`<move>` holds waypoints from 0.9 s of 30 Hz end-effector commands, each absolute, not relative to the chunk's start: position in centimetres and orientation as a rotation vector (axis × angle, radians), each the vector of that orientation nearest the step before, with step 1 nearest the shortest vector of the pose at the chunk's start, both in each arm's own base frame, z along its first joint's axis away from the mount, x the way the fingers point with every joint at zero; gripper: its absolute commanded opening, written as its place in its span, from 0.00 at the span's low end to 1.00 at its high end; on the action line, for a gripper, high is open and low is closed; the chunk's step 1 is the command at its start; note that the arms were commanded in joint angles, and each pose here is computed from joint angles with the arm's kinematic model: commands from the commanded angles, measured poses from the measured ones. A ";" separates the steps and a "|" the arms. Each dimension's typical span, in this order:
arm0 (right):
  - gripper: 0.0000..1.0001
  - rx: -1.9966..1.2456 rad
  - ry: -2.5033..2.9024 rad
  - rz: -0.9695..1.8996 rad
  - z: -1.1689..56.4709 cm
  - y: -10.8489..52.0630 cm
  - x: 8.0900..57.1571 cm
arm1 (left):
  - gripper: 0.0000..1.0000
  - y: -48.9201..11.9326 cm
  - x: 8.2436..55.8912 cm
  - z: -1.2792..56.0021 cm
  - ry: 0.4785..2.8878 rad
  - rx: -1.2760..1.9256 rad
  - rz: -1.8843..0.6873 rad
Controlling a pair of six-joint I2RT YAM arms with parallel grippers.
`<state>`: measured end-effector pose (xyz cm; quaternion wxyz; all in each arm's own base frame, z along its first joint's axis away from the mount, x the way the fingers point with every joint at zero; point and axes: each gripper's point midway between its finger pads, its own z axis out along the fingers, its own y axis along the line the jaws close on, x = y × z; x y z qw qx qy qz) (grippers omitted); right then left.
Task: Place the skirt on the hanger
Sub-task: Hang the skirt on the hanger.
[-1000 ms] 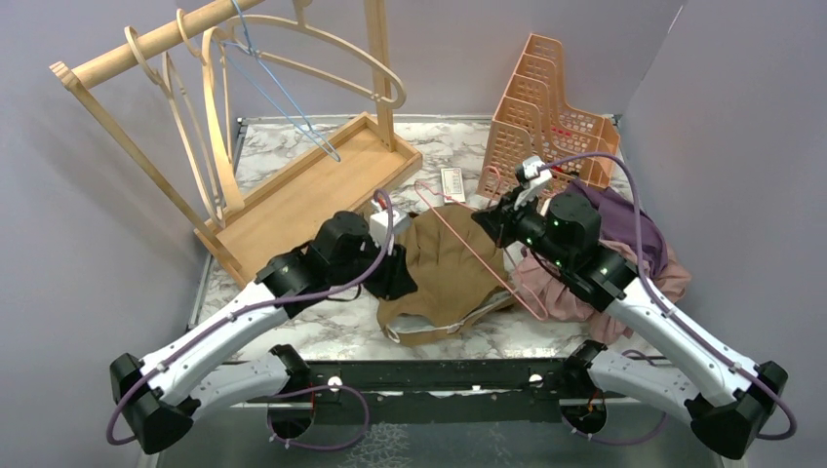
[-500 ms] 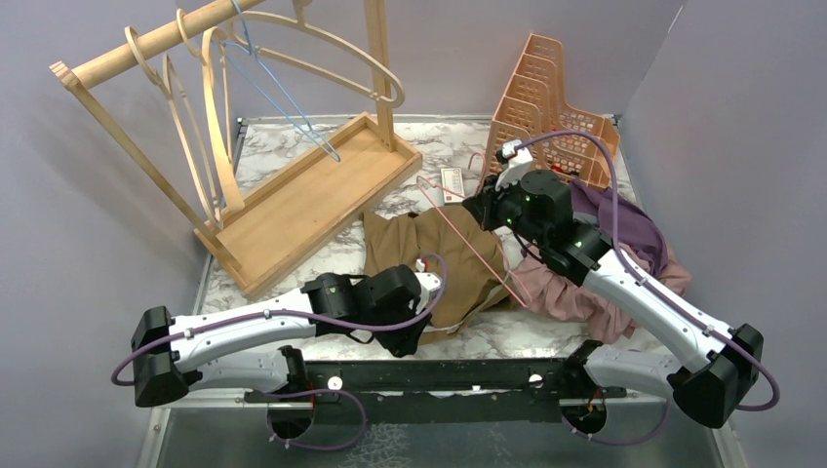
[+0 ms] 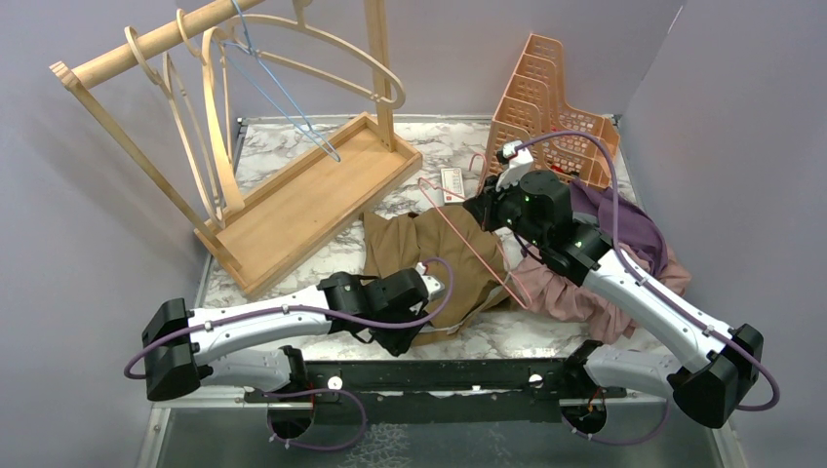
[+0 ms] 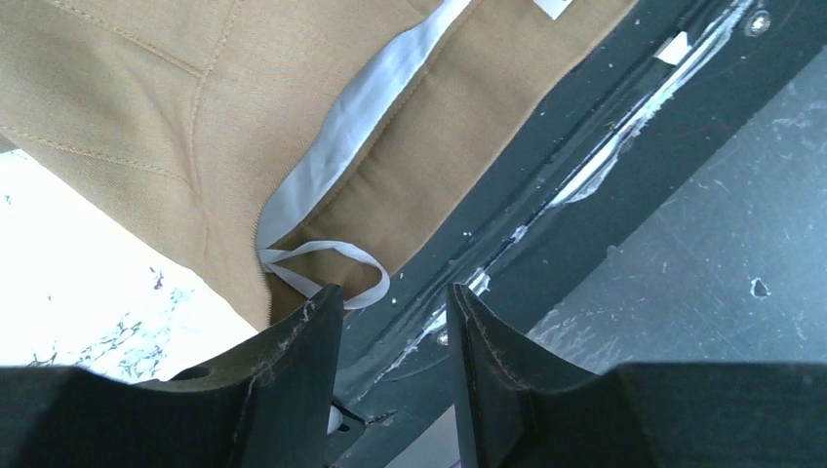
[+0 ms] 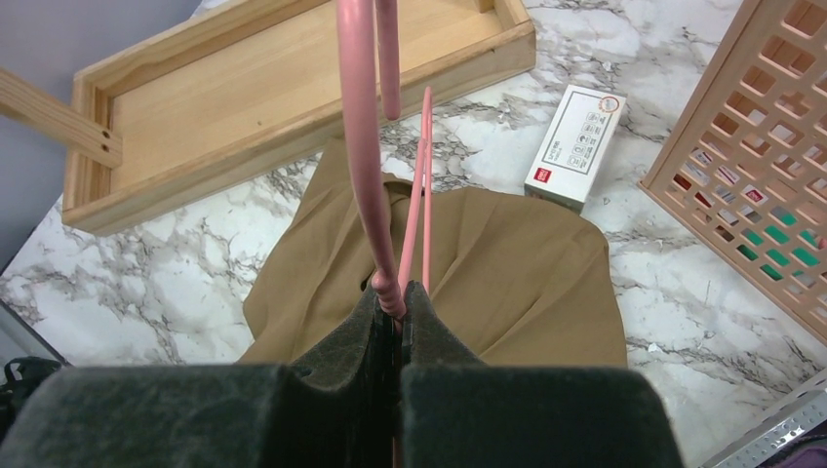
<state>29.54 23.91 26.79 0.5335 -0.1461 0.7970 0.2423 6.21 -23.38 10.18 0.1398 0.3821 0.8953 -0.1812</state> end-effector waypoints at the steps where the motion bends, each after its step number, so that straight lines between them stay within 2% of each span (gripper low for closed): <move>1: 0.01 -0.308 1.858 0.600 28.3 23.9 29.8 | 0.45 -23.2 6.9 10.2 2.582 1.077 -0.460; 6: 0.01 -0.300 1.853 0.604 28.4 23.7 29.7 | 0.45 -23.0 7.5 9.8 2.596 1.047 -0.398; 12: 0.01 -0.293 1.840 0.604 28.9 23.5 29.5 | 0.39 -22.6 8.1 9.4 2.612 1.037 -0.307; 15: 0.01 -0.290 1.831 0.600 29.2 23.3 29.5 | 0.29 -22.5 8.6 9.6 2.608 1.021 -0.272; 21: 0.01 -0.291 1.818 0.590 29.5 23.1 29.6 | 0.00 -22.6 9.0 10.0 2.591 1.018 -0.258; 27: 0.01 -0.365 1.764 0.594 29.9 22.8 28.5 | 0.00 -22.7 11.7 13.5 2.500 0.871 -0.222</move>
